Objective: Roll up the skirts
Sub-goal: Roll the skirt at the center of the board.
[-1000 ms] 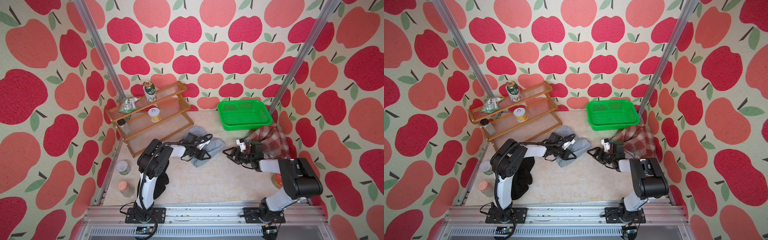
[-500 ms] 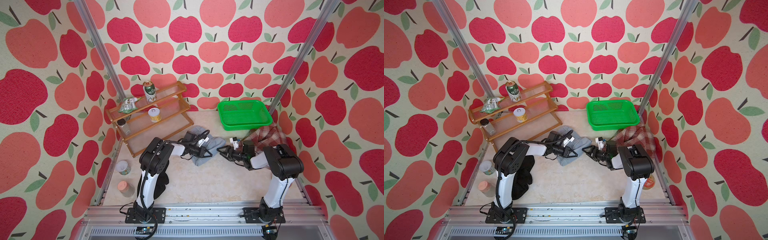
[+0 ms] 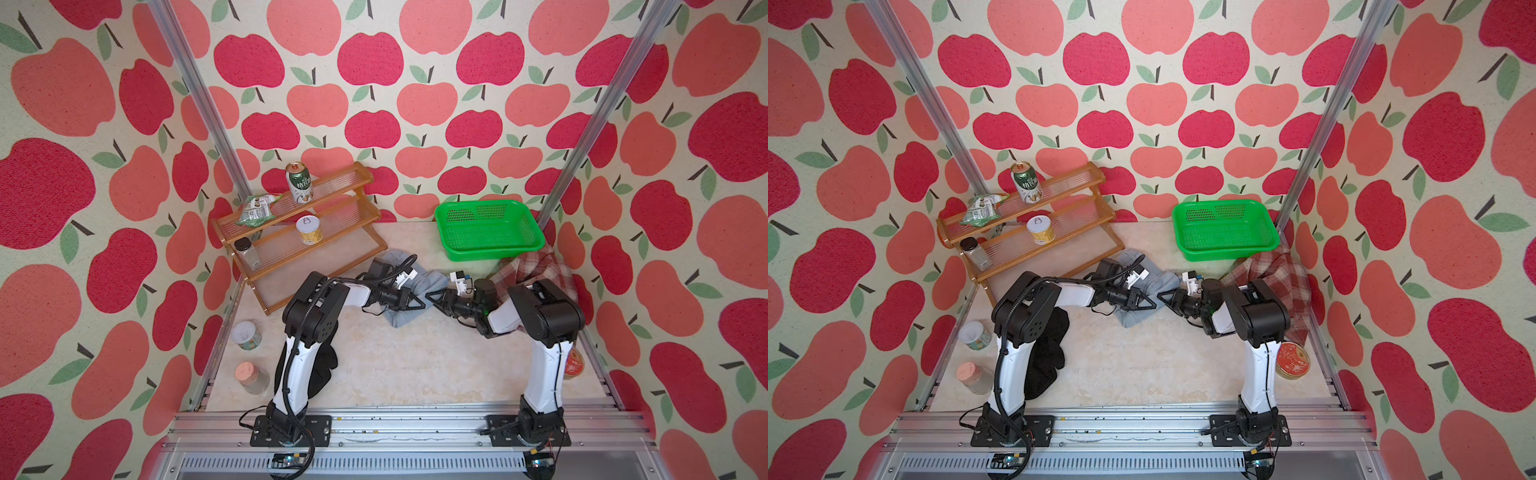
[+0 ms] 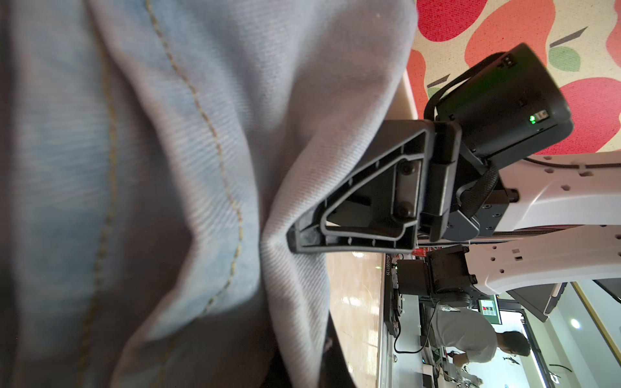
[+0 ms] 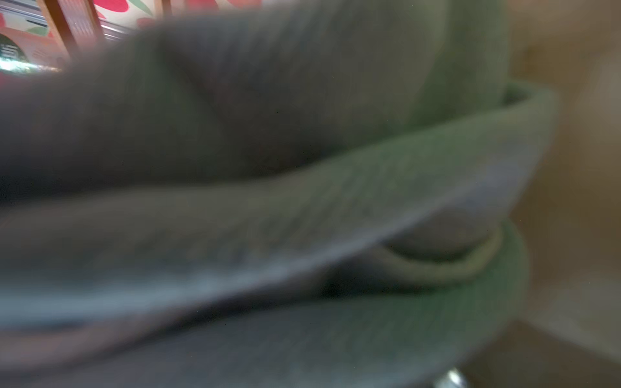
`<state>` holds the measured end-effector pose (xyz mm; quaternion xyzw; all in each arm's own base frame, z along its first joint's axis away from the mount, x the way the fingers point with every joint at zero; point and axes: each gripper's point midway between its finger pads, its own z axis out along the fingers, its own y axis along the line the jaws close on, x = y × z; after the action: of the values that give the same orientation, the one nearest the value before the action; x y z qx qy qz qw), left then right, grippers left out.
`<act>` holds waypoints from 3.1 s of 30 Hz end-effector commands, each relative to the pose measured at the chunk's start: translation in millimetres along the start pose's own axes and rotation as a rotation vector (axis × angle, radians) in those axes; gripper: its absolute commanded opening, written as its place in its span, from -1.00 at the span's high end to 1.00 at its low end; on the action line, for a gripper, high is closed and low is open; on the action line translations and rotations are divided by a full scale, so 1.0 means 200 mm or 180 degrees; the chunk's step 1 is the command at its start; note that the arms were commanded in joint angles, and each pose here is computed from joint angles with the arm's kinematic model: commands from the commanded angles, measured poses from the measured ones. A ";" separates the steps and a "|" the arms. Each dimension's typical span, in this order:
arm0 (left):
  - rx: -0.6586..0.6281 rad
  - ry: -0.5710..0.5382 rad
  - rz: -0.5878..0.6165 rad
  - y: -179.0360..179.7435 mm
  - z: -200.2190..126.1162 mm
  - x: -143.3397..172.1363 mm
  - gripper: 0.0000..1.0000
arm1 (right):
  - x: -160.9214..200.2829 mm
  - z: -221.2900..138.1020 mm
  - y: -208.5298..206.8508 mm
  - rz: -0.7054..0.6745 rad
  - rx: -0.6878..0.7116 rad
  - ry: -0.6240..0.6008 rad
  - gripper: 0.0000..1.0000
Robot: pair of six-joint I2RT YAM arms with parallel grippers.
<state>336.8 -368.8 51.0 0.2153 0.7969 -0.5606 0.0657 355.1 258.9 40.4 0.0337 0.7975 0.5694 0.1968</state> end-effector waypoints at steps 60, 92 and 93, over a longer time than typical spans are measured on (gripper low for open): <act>-0.4885 0.0327 0.4244 0.08 -0.05 0.12 0.72 | 0.05 -0.19 0.15 -0.0095 0.0789 0.0296 0.98; -0.0511 -0.0381 0.1240 -0.23 -0.04 0.00 0.97 | -0.01 -0.41 0.09 -0.0010 0.0140 -0.0089 -0.62; -0.0439 -0.0400 0.1157 -0.22 -0.04 -0.01 0.97 | -0.01 -0.39 0.08 -0.0024 0.0160 -0.0070 -0.63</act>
<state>335.2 -358.9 70.6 0.3244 0.8175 -0.3961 0.2637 317.3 181.2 61.9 0.0698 0.8271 0.5260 0.1856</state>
